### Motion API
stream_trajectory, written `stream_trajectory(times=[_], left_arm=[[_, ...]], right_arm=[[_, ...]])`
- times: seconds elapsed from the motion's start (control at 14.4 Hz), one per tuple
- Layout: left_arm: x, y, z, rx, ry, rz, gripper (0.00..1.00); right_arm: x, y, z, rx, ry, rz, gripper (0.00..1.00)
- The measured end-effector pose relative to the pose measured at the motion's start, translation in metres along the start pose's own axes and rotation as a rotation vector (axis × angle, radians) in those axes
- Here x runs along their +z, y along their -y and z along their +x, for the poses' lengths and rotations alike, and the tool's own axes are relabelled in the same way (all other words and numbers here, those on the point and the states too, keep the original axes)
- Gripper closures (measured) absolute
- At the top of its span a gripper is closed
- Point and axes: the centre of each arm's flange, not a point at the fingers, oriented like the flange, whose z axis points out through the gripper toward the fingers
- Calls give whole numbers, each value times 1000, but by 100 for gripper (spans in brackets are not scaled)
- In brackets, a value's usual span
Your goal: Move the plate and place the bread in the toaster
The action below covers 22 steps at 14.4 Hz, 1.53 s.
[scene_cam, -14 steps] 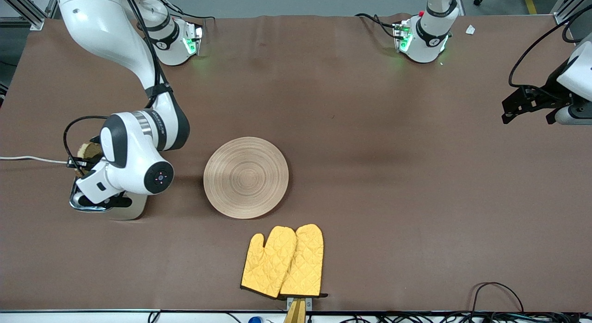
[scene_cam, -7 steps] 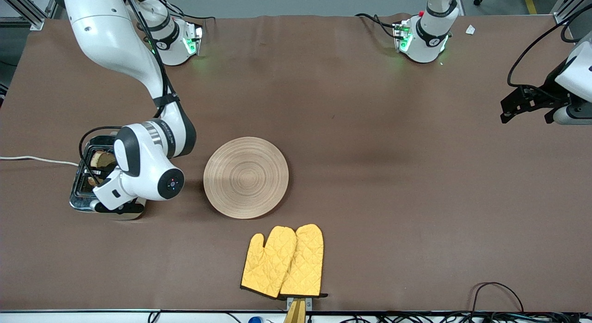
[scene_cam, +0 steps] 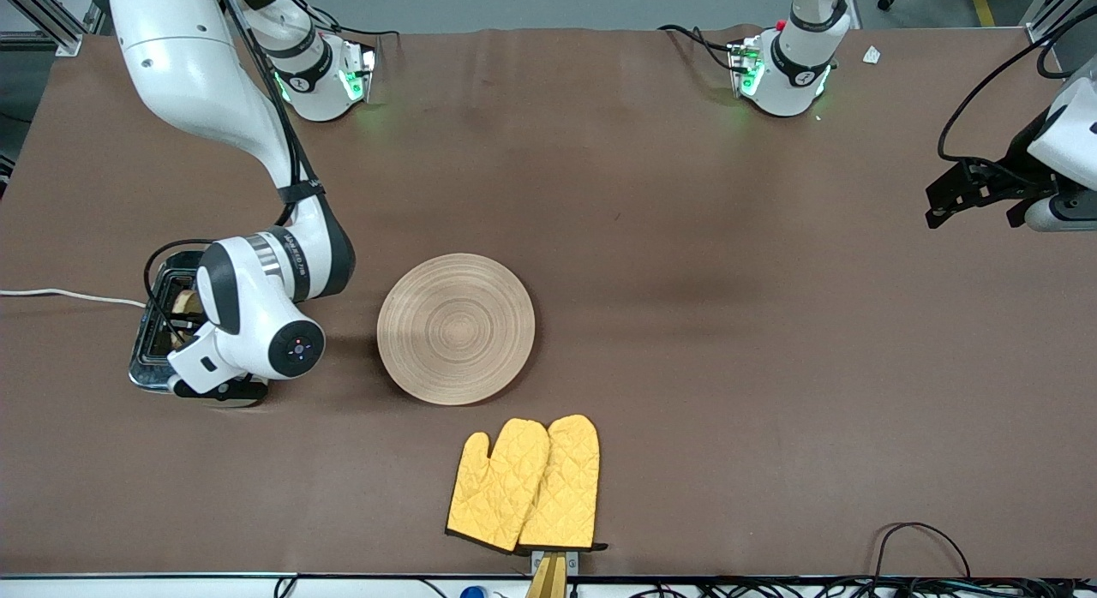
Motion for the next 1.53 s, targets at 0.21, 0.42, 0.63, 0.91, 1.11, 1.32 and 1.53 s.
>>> stream_trajectory(times=[0.21,0.42,0.63,0.91,1.11,1.32,1.53], left_arm=[[-3,0,0,-1,-5,0,0],[-8,-1,1,1,-17,-1,0],[-6,-1,2,1,-14,-1,0],[-6,-1,2,0,-15,-1,0],[-10,-1,3,1,-23,-2,0],[-12,-1,3,1,-26,-2,0],[-12,-1,4,0,-26,-2,0]], right_arm=[[-33,-20,-6,37,-22,118,5],[-72,-58,-24,79,-50,275,0],[-83,-133,-37,167,-47,545,0],[-57,-253,-62,197,-52,802,0],[-71,-299,-107,201,-72,847,0],[-91,-323,-154,165,-103,862,0],[-83,-330,-166,119,-119,874,0]])
